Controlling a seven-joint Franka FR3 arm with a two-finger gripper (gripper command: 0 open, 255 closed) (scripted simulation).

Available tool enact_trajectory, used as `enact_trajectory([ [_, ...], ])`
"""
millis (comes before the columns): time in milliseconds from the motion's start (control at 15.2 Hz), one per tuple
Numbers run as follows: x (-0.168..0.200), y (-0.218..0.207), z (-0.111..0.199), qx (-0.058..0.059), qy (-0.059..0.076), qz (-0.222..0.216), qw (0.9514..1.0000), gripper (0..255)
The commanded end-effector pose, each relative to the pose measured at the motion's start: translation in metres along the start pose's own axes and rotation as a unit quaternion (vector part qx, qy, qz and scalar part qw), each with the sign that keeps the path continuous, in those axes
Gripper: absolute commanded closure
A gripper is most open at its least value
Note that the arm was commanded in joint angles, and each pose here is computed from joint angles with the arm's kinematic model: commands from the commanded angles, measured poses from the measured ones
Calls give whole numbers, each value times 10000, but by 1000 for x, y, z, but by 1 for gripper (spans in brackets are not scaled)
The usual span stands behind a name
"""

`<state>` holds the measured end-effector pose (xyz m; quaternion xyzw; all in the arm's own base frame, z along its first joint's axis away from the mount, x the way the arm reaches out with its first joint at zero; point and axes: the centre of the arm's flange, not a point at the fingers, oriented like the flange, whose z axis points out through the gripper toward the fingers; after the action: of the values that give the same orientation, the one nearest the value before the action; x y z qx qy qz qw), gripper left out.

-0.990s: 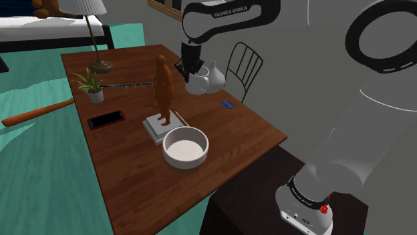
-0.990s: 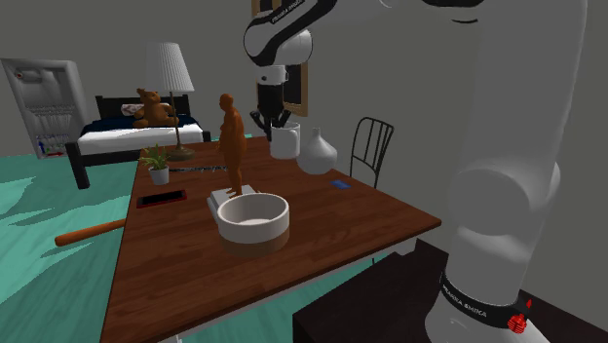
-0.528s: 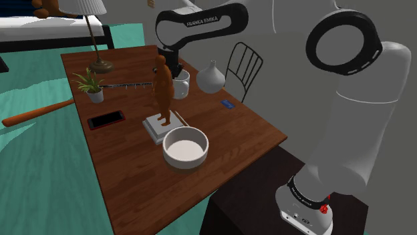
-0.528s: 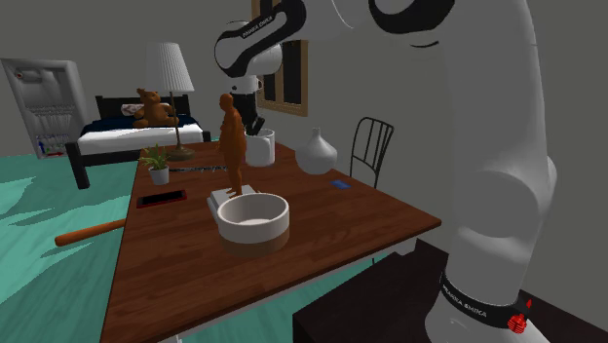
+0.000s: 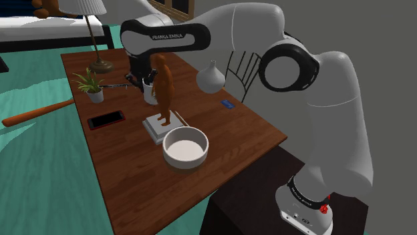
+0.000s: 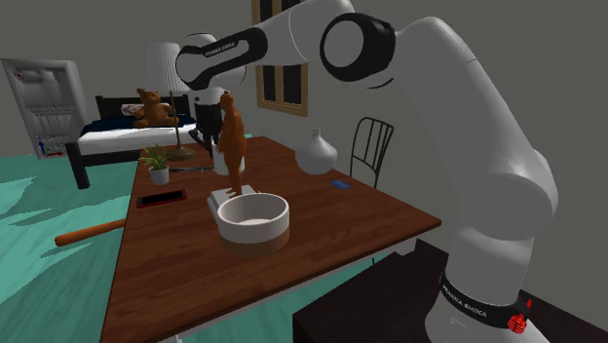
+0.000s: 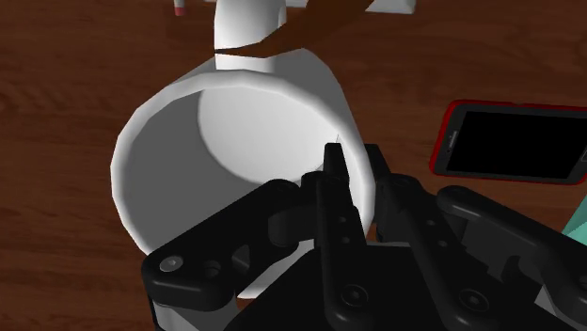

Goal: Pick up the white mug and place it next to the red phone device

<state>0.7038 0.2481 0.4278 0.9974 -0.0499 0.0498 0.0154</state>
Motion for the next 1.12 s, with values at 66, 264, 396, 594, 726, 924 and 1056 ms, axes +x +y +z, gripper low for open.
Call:
enact_trajectory([
  [66,6,-11,13,2,1,7,10000,255],
  [264,4,-11,29,2,1,7,10000,255],
  [396,3,-12,39,2,1,7,10000,255],
  [594,1,-12,55,2,1,7,10000,255],
  [726,0,-12,65,2,1,7,10000,255],
  [924,0,-12,69,2,1,7,10000,255],
  [1056,0,-12,69,2,1,7,10000,255],
])
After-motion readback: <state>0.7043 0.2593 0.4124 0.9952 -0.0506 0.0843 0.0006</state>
